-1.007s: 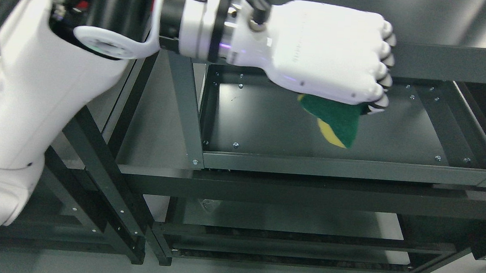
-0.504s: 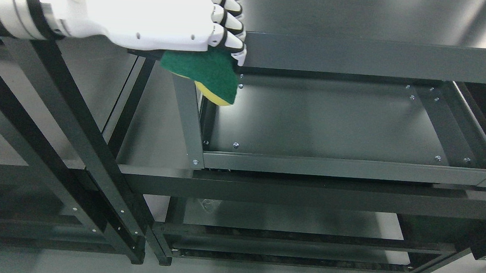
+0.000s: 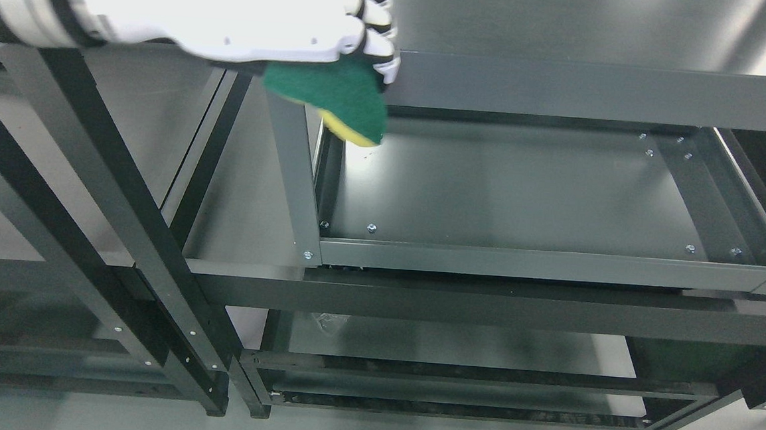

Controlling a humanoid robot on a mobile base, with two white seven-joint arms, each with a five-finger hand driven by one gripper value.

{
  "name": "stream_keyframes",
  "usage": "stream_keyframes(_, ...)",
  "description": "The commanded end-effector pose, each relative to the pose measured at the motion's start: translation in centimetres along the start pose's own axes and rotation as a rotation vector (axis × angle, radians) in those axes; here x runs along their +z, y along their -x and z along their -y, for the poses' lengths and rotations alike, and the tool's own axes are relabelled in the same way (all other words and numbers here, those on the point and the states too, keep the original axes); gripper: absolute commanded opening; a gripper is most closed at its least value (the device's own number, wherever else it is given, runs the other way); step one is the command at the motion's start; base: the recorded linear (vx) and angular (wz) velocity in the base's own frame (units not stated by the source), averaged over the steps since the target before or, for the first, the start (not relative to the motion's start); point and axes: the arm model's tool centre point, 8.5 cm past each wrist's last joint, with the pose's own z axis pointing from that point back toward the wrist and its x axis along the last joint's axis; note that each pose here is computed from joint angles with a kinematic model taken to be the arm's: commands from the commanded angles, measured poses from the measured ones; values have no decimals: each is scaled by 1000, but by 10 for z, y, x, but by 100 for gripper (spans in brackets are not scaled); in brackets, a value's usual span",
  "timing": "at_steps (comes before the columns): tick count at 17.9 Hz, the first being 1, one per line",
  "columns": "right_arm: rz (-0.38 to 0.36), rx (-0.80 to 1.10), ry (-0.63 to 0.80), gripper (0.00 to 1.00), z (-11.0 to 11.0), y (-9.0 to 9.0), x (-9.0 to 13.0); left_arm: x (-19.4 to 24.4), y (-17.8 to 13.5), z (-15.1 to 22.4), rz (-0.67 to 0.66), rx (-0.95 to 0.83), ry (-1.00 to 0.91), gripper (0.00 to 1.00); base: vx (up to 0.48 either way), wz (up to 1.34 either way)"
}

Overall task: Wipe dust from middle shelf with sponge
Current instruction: 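Wipe the sponge across the shelf surface away from the robot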

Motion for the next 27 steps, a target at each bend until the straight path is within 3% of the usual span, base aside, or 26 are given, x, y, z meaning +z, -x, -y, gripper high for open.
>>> stream_keyframes(1, 22, -3, 16, 100, 10, -10, 0, -156, -20, -7, 183, 27, -104, 0, 0, 0)
stream_keyframes(3, 22, -3, 16, 100, 10, -10, 0, -192, -25, -15, 205, 25, -125, 0, 0, 0)
stream_keyframes(6, 22, -3, 16, 100, 10, -10, 0, -209, -8, -6, 168, 10, -73, 0, 0, 0)
stream_keyframes(11, 22, -3, 16, 100, 10, -10, 0, -243, -39, 2, 261, 1, -162, 0, 0, 0)
stream_keyframes(14, 22, -3, 16, 100, 10, -10, 0, -263, -52, 16, 208, 78, -185, 0, 0, 0)
stream_keyframes(17, 22, -3, 16, 100, 10, -10, 0, -273, -46, 21, 67, 189, -266, 0, 0, 0)
stream_keyframes(22, 22, -1, 16, 100, 10, -10, 0, -284, -77, 46, 164, 239, -211, 0, 0, 0)
stream_keyframes(25, 22, -1, 16, 100, 10, -10, 0, -284, -81, 49, 224, 196, -146, 0, 0, 0)
stream_keyframes(27, 22, -3, 16, 100, 10, -10, 0, -282, -69, 29, 231, 88, -92, 0, 0, 0)
